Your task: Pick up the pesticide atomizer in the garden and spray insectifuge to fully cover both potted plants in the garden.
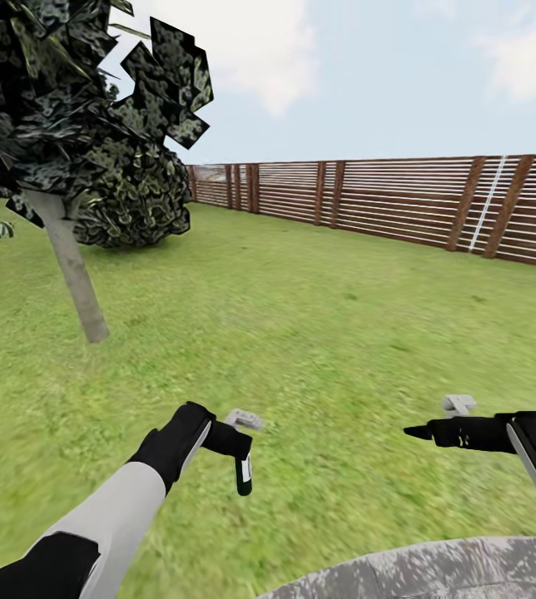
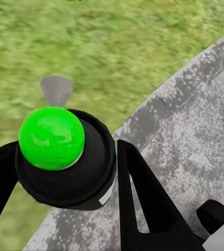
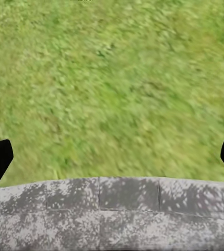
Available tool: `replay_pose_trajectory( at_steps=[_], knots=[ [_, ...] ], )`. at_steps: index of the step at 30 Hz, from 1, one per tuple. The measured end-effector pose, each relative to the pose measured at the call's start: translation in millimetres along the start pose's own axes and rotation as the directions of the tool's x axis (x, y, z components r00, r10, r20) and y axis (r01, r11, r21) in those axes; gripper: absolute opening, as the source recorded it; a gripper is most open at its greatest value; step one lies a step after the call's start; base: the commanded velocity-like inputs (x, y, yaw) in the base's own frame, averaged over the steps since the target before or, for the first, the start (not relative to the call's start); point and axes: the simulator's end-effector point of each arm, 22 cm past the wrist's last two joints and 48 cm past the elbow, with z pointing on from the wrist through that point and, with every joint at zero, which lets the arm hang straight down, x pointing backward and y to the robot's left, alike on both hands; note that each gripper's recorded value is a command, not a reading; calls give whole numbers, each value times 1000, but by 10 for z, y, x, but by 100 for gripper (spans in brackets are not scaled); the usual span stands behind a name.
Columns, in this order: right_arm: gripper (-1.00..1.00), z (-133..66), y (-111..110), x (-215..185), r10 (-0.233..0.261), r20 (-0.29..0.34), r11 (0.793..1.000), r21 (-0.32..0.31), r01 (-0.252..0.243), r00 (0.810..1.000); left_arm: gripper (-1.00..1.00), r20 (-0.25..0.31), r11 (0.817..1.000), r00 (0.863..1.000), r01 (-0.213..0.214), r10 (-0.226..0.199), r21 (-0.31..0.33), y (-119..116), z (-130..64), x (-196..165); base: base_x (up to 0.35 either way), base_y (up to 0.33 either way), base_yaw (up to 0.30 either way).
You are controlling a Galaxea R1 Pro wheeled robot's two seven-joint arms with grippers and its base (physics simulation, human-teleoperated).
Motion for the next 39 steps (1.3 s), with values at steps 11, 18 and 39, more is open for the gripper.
replay_pose_trajectory(
  at_steps=[11,18,39],
  knots=[
    [100,-24,9,-20,-2,6,1000,0,2,1000,-100,5,1000,1000,-3,3,-2,-7,-26,-20,0,0,-256],
    [100,-39,14,-33,-3,9,1000,0,3,1000,-100,8,1000,1000,-4,4,-3,-12,-43,-33,0,0,-256],
    [100,-88,31,-72,-8,20,1000,0,8,1000,-100,18,1000,1000,-10,10,-6,-35,-93,-77,0,0,-256]
  ],
)
